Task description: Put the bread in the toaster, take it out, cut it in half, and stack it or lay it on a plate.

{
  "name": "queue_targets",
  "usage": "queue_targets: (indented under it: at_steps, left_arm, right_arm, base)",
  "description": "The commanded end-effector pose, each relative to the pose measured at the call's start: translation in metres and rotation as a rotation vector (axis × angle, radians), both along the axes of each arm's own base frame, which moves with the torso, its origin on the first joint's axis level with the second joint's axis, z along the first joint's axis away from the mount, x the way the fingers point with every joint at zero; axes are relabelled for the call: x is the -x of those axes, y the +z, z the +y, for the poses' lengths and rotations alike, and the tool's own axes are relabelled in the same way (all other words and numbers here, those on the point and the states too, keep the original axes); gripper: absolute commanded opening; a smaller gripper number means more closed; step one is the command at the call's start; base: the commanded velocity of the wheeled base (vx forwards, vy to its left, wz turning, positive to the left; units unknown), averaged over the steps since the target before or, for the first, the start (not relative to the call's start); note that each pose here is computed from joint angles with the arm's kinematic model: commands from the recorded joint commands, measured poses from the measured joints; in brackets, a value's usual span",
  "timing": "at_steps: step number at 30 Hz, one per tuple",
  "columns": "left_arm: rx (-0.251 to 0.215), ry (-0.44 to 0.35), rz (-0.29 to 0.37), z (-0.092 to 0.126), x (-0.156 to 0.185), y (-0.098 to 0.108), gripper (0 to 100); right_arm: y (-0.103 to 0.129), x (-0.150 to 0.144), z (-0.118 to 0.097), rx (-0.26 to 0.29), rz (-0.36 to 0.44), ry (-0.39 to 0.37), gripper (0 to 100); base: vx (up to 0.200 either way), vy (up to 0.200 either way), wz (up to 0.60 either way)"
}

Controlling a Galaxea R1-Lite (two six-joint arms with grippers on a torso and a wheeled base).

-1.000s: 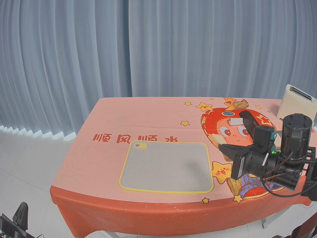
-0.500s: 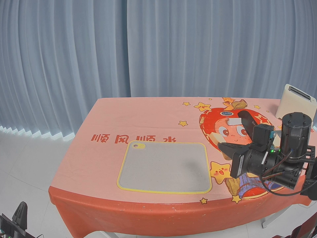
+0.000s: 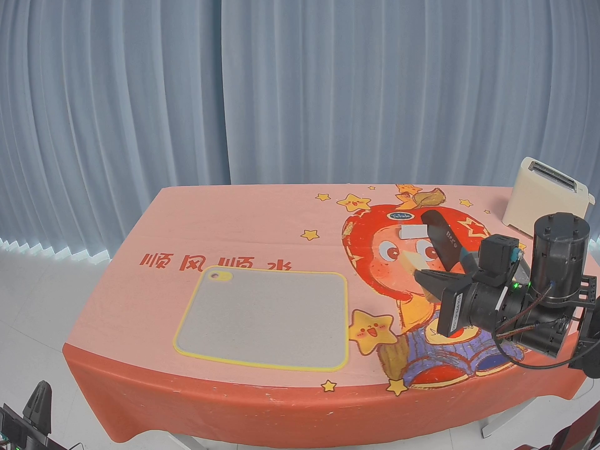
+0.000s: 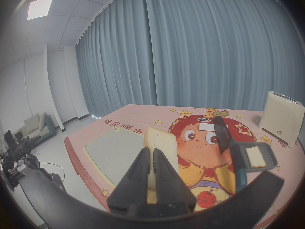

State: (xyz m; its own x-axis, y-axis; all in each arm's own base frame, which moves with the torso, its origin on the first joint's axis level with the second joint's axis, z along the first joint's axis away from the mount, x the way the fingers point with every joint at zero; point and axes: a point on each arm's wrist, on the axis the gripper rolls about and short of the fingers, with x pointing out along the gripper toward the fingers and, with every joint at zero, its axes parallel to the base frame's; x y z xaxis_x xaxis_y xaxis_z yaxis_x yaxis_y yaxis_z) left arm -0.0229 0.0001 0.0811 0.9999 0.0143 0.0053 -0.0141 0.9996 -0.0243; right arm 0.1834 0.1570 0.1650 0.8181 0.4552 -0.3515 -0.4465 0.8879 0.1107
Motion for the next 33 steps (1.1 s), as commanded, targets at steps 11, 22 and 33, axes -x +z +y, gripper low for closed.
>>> queue_targets:
  at_steps: [11,22,33]
  left_arm:
    - [0.000,0.001,0.008,0.000,-0.001,-0.005,0]
    - [-0.009,-0.004,0.008,0.000,-0.001,-0.005,0]
    - [-0.009,-0.004,0.008,0.000,-0.001,-0.005,0]
  right_arm:
    - [0.002,-0.002,0.001,0.004,-0.015,-0.037,0]
    - [0.001,-0.014,-0.014,0.008,-0.016,-0.113,0]
    - [-0.013,-0.030,-0.023,0.081,0.015,-0.164,0]
  base:
    - [0.000,-0.200,0.00]
    - [0.000,-0.073,0.00]
    - [0.000,0.000,0.00]
